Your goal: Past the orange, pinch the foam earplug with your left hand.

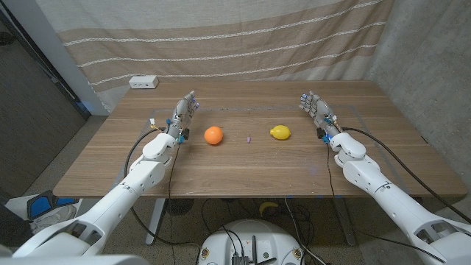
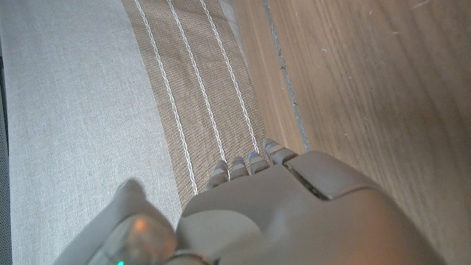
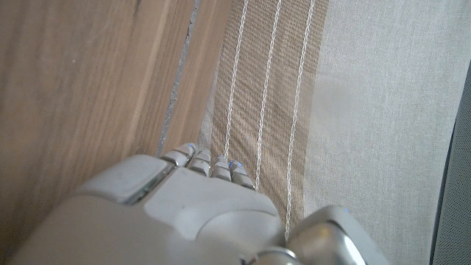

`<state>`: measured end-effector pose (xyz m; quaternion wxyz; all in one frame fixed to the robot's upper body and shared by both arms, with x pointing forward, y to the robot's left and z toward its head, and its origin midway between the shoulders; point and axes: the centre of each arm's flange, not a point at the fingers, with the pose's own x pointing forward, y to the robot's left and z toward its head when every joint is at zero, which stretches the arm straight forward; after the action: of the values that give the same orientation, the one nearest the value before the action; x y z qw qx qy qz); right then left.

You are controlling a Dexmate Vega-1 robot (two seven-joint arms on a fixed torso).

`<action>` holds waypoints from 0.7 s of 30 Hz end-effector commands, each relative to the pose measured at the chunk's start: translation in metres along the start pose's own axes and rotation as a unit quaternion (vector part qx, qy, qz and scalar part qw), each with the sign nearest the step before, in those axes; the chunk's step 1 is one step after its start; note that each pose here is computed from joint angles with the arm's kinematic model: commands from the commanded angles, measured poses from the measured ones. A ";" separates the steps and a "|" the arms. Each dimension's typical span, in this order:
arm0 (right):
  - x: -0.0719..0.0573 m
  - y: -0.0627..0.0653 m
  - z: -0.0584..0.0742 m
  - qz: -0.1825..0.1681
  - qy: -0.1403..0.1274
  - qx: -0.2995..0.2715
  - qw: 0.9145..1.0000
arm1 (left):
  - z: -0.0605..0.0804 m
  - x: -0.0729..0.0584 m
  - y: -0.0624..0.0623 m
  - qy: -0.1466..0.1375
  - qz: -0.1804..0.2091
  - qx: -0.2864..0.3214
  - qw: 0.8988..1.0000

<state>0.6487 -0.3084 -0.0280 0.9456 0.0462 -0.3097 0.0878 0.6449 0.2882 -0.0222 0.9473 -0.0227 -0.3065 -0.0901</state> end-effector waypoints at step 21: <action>-0.016 -0.024 0.005 -0.062 -0.048 0.005 0.997 | 0.010 -0.011 0.001 -0.035 0.049 0.025 0.998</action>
<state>0.6389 -0.3331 -0.0320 0.9346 0.0717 -0.3464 0.0386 0.6341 0.2900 -0.0219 0.9422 -0.0324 -0.3294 -0.0528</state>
